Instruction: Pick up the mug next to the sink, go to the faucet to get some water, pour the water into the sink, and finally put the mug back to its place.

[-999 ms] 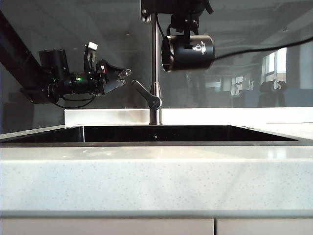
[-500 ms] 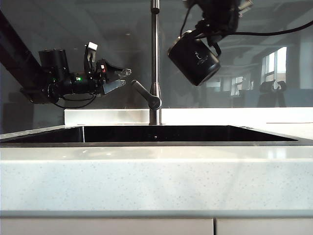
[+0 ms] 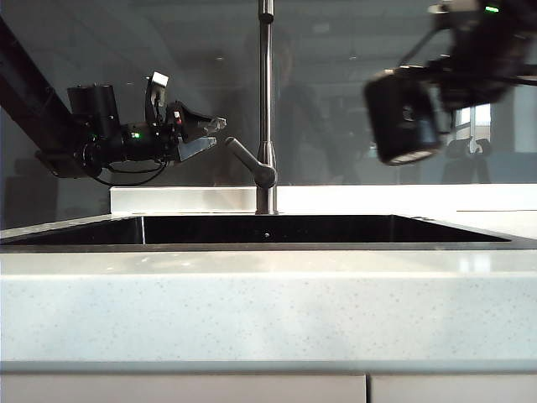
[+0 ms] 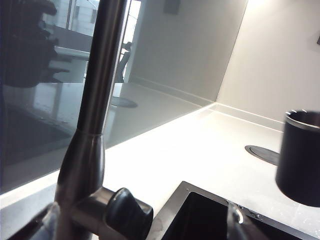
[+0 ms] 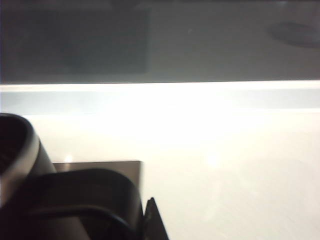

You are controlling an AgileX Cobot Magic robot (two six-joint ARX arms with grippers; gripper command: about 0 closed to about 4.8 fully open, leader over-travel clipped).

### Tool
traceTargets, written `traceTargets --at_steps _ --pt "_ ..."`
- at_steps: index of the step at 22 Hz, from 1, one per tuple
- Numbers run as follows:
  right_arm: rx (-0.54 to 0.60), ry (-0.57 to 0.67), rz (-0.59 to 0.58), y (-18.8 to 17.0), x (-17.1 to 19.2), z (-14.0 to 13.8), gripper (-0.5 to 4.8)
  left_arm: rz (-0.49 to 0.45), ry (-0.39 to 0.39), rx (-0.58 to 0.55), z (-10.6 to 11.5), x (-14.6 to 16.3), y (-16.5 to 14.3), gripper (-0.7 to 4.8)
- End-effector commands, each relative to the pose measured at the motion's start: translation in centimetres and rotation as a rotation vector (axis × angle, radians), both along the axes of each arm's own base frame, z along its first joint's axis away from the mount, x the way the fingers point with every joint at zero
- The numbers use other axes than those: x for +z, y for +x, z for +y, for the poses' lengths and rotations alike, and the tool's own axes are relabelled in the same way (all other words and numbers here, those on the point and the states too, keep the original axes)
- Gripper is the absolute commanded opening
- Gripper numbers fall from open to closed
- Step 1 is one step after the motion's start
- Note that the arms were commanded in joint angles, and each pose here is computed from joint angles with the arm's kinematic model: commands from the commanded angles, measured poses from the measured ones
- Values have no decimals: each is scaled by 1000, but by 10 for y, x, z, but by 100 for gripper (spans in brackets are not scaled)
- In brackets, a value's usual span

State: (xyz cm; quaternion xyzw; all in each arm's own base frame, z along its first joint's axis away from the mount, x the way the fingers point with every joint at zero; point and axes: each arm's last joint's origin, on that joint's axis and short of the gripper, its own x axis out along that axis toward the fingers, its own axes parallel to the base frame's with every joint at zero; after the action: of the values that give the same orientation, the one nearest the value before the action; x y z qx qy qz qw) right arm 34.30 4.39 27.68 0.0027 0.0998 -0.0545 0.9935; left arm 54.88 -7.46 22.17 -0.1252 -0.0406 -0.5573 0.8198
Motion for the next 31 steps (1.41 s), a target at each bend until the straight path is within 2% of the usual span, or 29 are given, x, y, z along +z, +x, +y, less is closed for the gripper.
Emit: traceTargets --at_steps 1,9,14,23,31 --pt "-52 37 -161 -26 -15 -22 -6 -14 0 -4 0 4 -1 427" --pt "-167 76 -229 -65 -66 -57 -6 -6 2 -7 0 3 -1 427" --pt "-206 68 -203 -75 -80 -68 -6 -6 2 -7 0 3 -1 427" --pt "-161 71 -220 -67 -97 -71 -6 -6 2 -7 0 3 -1 427" --pt "-159 64 -184 -64 -106 -71 -6 -6 2 -7 0 3 -1 427"
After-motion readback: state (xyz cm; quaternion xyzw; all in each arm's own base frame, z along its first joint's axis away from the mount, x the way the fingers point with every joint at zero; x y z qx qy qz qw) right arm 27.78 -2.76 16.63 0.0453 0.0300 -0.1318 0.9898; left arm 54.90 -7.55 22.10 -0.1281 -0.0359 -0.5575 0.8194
